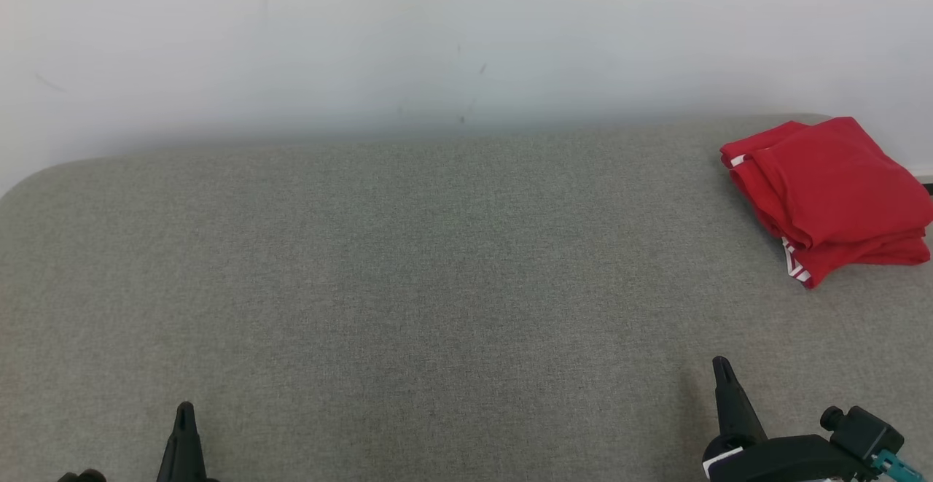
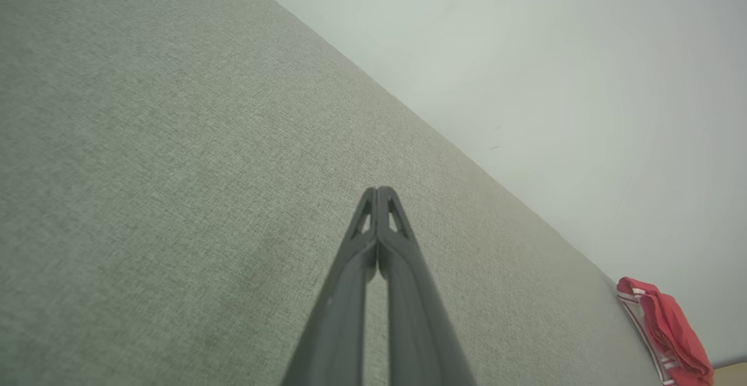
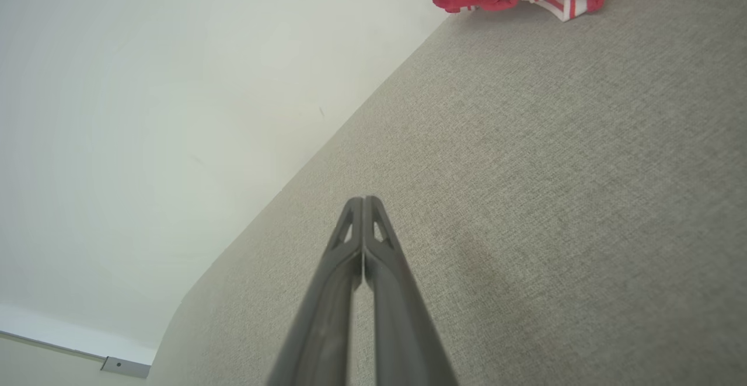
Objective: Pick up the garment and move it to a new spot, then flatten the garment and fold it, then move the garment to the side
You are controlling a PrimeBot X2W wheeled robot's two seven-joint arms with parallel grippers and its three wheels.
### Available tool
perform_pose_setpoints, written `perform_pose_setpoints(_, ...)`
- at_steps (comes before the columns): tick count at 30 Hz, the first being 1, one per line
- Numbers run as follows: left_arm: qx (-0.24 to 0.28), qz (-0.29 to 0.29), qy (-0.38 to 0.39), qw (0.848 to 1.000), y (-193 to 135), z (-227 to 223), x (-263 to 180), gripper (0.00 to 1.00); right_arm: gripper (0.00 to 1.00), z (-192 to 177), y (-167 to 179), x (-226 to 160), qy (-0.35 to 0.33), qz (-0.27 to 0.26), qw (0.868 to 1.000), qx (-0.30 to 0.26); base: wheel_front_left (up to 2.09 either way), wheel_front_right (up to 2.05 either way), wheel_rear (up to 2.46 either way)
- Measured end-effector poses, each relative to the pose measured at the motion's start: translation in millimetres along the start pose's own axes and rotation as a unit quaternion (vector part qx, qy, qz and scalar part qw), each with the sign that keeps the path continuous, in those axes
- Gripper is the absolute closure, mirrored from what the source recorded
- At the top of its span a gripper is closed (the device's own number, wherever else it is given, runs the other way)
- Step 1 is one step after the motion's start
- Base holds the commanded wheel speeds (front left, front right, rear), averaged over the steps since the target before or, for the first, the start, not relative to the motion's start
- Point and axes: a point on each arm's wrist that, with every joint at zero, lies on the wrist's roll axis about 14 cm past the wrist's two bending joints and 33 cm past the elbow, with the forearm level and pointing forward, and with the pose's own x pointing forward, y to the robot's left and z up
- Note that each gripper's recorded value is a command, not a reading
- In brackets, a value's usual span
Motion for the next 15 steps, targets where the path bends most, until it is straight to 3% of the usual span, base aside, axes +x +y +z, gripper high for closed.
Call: perform_pose_setpoints(15,-0.100,-0.004,0.003,0.995,-4.9,2.9,4.1,1.00,1.00,4.1,3.0,4.7,0.000,-0.001,0.995,0.095,0.00,0.00,0.00)
